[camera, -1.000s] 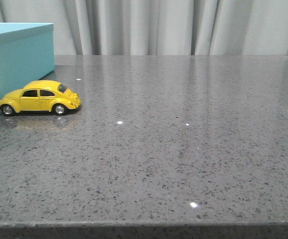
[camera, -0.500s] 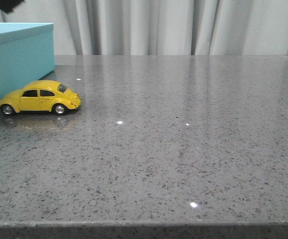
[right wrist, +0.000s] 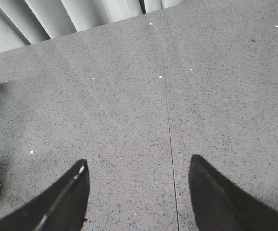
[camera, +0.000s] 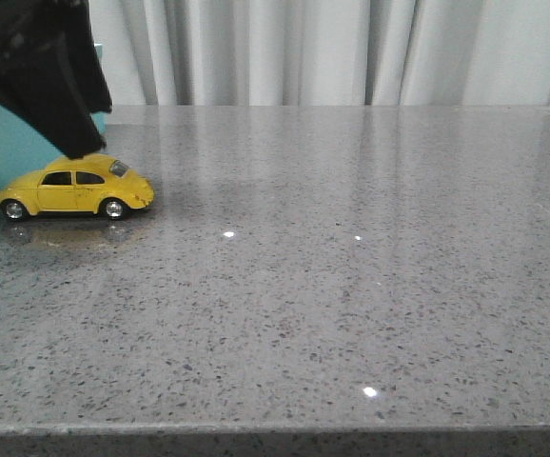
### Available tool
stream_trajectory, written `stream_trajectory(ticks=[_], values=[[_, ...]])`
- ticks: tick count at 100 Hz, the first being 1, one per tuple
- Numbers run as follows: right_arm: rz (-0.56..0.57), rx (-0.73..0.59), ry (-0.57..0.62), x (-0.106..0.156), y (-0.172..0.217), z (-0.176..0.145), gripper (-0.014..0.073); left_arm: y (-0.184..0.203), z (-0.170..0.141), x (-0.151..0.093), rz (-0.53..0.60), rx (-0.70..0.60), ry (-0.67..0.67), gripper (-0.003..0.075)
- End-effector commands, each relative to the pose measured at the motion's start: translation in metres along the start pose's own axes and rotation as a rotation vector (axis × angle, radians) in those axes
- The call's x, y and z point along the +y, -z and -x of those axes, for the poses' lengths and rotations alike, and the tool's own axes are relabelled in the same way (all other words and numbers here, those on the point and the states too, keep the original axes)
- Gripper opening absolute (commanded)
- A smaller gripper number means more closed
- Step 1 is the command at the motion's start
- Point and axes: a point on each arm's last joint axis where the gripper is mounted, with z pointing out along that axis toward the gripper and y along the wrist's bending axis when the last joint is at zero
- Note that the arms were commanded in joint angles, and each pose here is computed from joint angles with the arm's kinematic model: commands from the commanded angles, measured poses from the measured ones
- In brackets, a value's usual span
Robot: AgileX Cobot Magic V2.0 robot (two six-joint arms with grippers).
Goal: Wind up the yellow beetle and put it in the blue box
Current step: 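Lower the left gripper onto the car and close it, then lift the car with the left gripper up over the box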
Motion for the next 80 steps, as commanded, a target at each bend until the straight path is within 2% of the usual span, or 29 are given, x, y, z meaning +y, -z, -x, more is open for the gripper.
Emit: stream_trajectory(ticks=[1, 40, 69, 80], values=[[0.053, -0.098, 0.016, 0.006, 0.007, 0.013, 0.0456, 0.01, 0.01, 0.005, 0.055, -0.051, -0.007, 0.047], [0.054, -0.097, 0.014, 0.006, 0.007, 0.013, 0.0456, -0.016, 0.007, 0.011, 0.01, -0.008, -0.002, 0.0438], [0.058, -0.094, 0.008, 0.006, 0.007, 0.013, 0.0456, -0.017, 0.006, 0.012, 0.016, 0.005, -0.012, 0.0242], [0.059, -0.094, 0.007, 0.007, 0.007, 0.013, 0.0456, -0.016, 0.006, 0.012, 0.016, 0.005, -0.012, 0.0203]])
